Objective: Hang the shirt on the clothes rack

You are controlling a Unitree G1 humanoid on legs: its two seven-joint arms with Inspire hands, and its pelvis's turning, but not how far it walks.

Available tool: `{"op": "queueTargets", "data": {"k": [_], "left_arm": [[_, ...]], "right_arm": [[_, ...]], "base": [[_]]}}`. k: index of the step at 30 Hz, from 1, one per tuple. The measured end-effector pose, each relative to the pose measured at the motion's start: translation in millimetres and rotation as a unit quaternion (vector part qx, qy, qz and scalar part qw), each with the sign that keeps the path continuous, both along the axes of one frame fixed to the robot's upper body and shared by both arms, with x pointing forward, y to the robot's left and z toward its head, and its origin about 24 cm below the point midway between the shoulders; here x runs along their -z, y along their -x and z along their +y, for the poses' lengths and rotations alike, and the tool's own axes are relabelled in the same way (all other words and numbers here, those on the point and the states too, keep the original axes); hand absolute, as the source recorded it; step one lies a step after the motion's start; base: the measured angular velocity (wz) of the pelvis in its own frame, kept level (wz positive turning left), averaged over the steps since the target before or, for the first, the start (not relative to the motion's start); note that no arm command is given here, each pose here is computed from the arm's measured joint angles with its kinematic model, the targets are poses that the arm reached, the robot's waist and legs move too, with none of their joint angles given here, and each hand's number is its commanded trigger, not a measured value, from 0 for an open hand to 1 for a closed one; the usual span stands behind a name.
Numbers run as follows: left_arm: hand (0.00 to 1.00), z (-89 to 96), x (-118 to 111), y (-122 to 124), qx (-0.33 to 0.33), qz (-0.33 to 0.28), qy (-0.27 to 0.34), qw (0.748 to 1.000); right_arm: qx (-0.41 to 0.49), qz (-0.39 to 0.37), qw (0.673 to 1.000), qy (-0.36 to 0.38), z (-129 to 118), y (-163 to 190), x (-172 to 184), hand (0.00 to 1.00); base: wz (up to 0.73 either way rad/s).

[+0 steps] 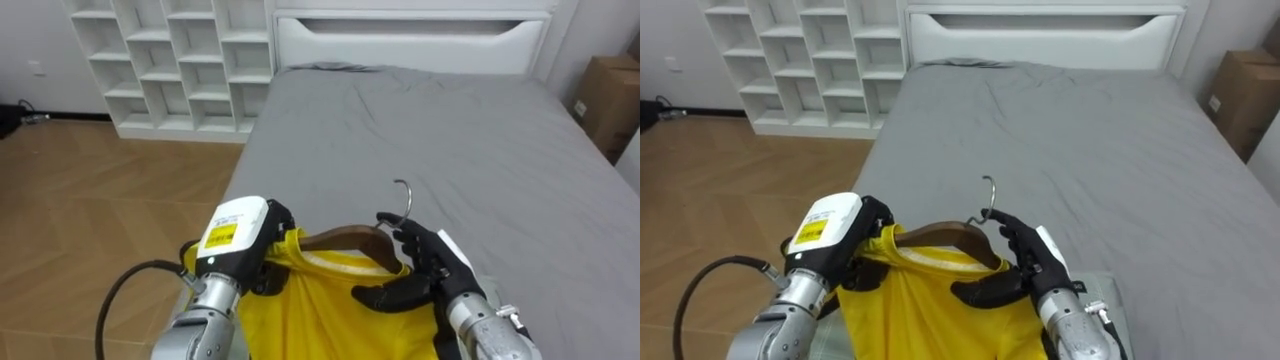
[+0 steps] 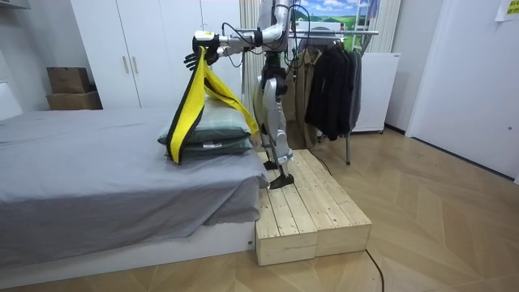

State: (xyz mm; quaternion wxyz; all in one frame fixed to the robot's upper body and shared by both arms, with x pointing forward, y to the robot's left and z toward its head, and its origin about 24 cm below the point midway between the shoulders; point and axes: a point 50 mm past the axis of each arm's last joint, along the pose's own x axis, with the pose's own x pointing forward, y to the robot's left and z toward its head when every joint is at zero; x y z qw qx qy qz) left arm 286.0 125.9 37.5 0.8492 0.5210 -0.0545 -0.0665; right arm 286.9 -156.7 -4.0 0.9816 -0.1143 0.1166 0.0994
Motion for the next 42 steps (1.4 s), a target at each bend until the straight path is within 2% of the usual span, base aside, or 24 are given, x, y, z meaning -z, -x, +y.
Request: {"op": "queueTargets", "data": {"k": [2,3,4,5,11,16,42], "left_arm": [[1.00,-0.3,-0.4,0.0,0.001,-0.001,0.000,1.000],[1.00,-0.3,-0.5,0.0,0.001,-0.001,0.000,1.000],[1.00,-0.5,-0.6,0.1,0.001,-0.002,0.000,1.000],[1.00,-0.6,-1.0,0.1,0.003,-0.003,0.000,1.000],[1.00,0.6,-1.2,0.1,0.005,-0.004,-0.002,1.000],[1.00,1.9,-2.3,0.0,0.007,-0.006,-0.005,1.000],[1.00,-0.4,-3.3,0.6,0.019,-0.011,-0.001,1.000]], "right_arm": [[-0.007,-0.001,1.000,0.020,-0.1,0.2,0.3,0.01],[-0.011,-0.002,0.999,0.030,-0.4,0.3,0.4,0.32],[-0.019,-0.003,0.998,0.051,-1.7,0.7,0.7,0.74],[-0.027,-0.003,0.997,0.072,-1.7,1.1,1.3,1.00],[-0.064,-0.009,0.987,0.149,1.1,1.4,2.2,1.00],[-0.079,-0.010,0.981,0.178,2.2,1.5,2.7,1.00],[-0.092,-0.006,0.980,0.177,3.7,2.6,3.6,1.00]], "base": [[-0.04],[-0.04],[-0.03],[0.00],[0.00],[0.01],[0.00]]}}
